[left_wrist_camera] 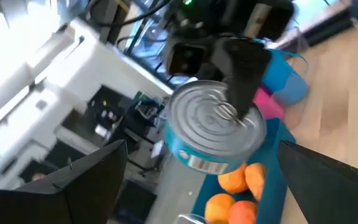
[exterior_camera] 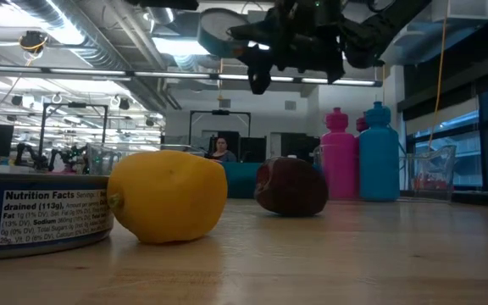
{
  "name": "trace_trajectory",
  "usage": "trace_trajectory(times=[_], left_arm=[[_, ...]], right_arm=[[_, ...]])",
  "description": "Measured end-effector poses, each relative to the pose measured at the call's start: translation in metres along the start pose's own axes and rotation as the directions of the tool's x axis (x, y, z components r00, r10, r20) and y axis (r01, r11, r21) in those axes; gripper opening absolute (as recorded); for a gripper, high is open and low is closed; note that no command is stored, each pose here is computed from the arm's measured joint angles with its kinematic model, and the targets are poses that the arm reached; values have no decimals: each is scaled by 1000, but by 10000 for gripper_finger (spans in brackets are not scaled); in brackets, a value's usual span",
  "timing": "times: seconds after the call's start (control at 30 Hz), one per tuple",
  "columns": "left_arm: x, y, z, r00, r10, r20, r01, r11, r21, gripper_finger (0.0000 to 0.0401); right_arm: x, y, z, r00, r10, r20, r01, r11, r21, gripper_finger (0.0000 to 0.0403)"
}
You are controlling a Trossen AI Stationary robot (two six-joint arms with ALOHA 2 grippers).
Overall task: Pick & Place Food Item
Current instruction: Put the top yellow blue tuna can into the left transparent bin
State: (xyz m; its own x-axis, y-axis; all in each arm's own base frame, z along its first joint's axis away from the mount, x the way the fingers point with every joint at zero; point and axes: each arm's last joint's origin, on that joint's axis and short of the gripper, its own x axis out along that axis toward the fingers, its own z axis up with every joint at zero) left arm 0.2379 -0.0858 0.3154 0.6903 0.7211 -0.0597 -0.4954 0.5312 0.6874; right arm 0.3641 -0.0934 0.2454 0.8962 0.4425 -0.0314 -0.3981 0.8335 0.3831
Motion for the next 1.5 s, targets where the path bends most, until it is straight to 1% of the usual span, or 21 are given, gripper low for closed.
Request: trace_trajectory(times=[0.13,0.2,0.27,0.3,0.37,0.43,0.53,0.7,0.77,0.83,0.9,0.97,1.1,1.17,1.23,1.5], left_arm=[[1,5,-2,999,36,-26,-39,988,-147,400],[1,11,-2,1000,22,-15,-26,965,-262,400],[1,17,-4,999,-48,21,53,932,-359,400],[3,19,-5,994,-97,46,107,907,-408,400],[7,23,-8,979,-187,83,204,855,-477,400],[13,25,-12,965,-245,91,256,814,-521,400],[24,26,-17,955,-288,75,281,789,-546,400],[40,31,-22,937,-337,88,325,754,-571,400],[45,34,-23,925,-363,110,355,727,-588,400],[51,36,-23,906,-397,147,400,687,-607,400],[55,39,-23,887,-423,185,441,656,-613,400],[58,42,-23,872,-442,213,470,631,-617,400],[65,42,-27,844,-486,227,508,588,-630,393],[67,42,-28,836,-497,231,518,580,-628,384],[70,42,-29,839,-495,226,513,580,-633,370],[75,41,-32,842,-498,208,505,593,-627,306]], right_arm=[[-2,10,0,992,-114,-53,110,991,-74,145],[-2,16,-1,979,-185,-82,173,976,-129,145],[-2,22,-2,965,-238,-108,217,961,-172,145],[-2,25,-3,960,-257,-115,232,953,-193,145],[0,30,-3,957,-265,-121,233,946,-227,145],[3,35,-3,960,-252,-121,216,943,-255,145],[9,43,-6,965,-228,-130,182,939,-291,145],[16,53,-10,970,-196,-143,142,936,-323,145],[17,55,-11,971,-190,-146,134,935,-328,145],[18,56,-11,969,-200,-143,144,933,-331,145],[19,57,-11,969,-203,-143,146,932,-332,145],[19,58,-12,969,-203,-143,145,931,-335,145],[20,59,-12,970,-199,-142,142,931,-337,145],[20,59,-12,970,-198,-139,141,930,-339,145],[20,59,-12,970,-198,-139,142,930,-339,145],[20,59,-12,970,-198,-139,141,930,-339,145]])
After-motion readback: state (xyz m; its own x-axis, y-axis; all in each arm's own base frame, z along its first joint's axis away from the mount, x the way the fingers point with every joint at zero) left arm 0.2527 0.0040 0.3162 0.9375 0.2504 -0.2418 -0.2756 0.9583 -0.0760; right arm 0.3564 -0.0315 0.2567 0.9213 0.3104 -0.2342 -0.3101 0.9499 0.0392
